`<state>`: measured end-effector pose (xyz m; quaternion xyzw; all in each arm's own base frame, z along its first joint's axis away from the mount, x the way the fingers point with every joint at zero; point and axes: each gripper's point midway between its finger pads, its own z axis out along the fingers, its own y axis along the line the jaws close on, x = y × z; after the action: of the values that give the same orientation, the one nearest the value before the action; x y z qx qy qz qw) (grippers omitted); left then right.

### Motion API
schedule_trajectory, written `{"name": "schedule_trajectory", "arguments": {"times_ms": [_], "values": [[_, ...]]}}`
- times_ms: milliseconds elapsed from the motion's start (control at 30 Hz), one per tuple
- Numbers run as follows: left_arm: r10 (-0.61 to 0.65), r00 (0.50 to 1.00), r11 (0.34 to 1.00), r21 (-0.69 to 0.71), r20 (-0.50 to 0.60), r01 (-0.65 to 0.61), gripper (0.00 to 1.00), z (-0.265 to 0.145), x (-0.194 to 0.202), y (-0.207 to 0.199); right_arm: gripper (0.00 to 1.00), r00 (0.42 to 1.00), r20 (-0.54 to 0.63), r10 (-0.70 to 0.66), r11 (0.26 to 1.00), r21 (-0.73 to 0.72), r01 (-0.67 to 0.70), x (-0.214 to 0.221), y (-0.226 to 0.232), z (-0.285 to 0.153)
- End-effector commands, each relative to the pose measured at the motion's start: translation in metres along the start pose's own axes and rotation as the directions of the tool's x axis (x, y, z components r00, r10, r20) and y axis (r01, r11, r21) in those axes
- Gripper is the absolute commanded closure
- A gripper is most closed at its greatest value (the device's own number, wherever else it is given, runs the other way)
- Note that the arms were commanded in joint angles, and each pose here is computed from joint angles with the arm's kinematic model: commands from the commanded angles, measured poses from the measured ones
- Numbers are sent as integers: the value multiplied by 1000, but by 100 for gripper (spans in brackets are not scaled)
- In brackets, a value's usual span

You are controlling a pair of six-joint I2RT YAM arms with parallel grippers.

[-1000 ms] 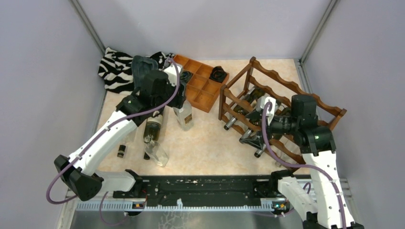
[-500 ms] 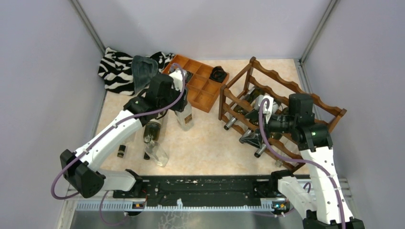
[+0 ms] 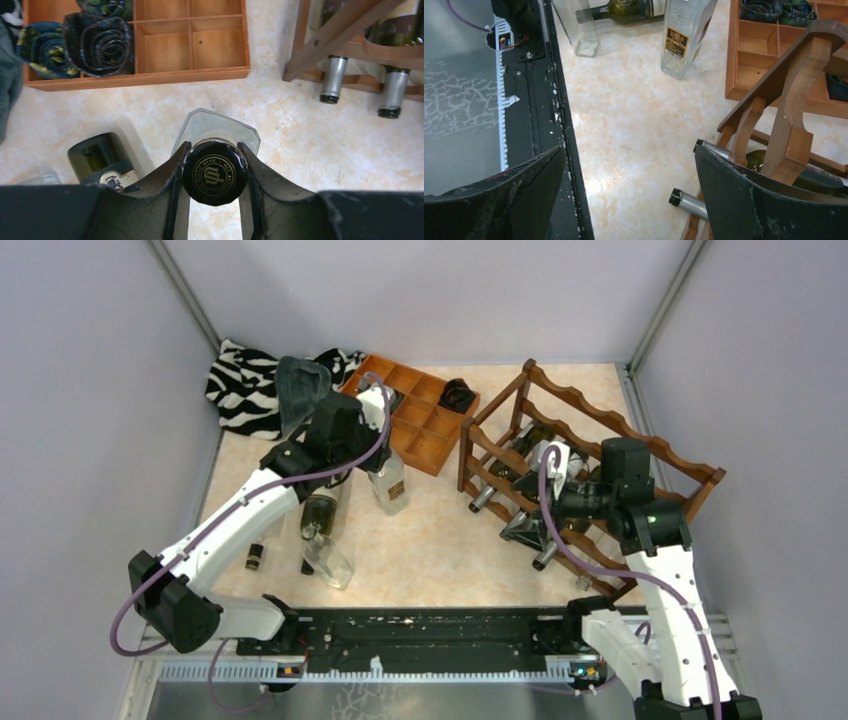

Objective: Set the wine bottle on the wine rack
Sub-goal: Pick up the wine bottle from the center of the board.

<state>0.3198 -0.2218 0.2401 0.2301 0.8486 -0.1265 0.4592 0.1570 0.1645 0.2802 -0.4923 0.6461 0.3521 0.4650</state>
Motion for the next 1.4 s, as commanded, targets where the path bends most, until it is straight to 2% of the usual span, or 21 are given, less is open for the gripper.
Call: {"name": "schedule_trajectory", "arguments": {"times_ms": [0,100,233,433,533,633,933,1367], "values": [[-43,997,966,256,60,26,100,-30,-21,-44,2,999,36,-33,999,-14,33,-7,-1,3],[-92,991,897,440,97,40,100,-57,-30,-76,2,998,49,-27,999,-43,29,-7,0,6],[-99,987,738,674,129,-14,100,-94,-31,-117,2,998,61,-13,995,-101,19,-6,3,13],[-185,968,591,806,169,-28,100,-121,-35,-140,2,999,43,13,991,-137,-7,4,6,35],[-237,957,550,835,167,-9,100,-129,-42,-145,2,999,31,34,986,-162,-28,12,11,44],[-278,942,530,848,187,-12,100,-136,-53,-147,2,998,23,56,979,-197,-50,17,17,52],[-324,924,542,840,205,4,100,-142,-76,-147,2,987,25,160,959,-242,-150,25,23,67],[-393,881,568,823,265,6,100,-146,-107,-148,2,979,-10,202,939,-282,-196,32,30,83]]}}
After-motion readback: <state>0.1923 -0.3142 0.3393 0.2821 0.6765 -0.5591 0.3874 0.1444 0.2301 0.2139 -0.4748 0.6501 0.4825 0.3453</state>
